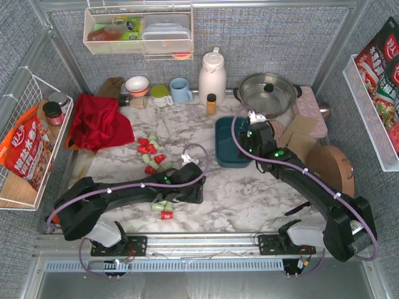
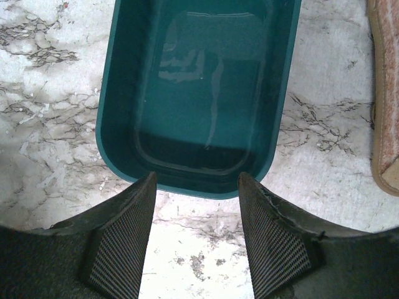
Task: Mix the coffee capsules in the storage basket
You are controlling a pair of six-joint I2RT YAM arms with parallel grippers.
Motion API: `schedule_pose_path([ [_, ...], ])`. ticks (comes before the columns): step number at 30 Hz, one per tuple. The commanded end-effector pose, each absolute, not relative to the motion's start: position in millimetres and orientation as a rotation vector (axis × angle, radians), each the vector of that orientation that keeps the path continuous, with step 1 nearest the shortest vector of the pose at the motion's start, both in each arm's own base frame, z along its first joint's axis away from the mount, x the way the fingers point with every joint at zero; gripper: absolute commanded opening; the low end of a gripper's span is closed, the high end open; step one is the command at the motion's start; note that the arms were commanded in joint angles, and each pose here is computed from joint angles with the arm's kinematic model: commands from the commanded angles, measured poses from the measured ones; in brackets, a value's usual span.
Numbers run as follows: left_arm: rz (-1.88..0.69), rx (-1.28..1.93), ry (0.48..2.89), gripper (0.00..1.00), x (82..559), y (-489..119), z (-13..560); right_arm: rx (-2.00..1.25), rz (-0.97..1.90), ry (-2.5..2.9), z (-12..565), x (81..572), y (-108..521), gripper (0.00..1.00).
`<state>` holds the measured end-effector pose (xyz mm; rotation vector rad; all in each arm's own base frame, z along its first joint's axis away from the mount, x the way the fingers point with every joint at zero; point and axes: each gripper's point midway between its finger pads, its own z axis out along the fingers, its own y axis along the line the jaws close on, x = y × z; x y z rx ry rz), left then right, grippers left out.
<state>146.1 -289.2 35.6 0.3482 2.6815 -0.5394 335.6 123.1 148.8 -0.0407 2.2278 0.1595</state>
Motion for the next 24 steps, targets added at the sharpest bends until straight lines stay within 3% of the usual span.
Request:
schedule_pose_path([
  [1, -0.458, 0.359, 2.644, 0.64, 163.1, -293.4, 34.8, -0.032, 0.171, 2.208, 154.2, 340.4, 125.3, 0.59],
  [13, -0.362, 0.210, 2.598, 0.64, 169.8, -270.6, 63.3, -0.036, 0.174, 2.215, 151.9, 340.6, 126.5, 0.59],
  [19, -0.228, 0.012, 2.607, 0.80, 172.0, -252.1, 61.4, -0.037, 0.176, 2.215, 152.2, 340.9, 126.9, 0.59],
  [24, -0.178, 0.003, 2.591, 0.78, 172.8, -254.5, 53.1, -0.037, 0.180, 2.215, 152.4, 340.7, 127.8, 0.59],
])
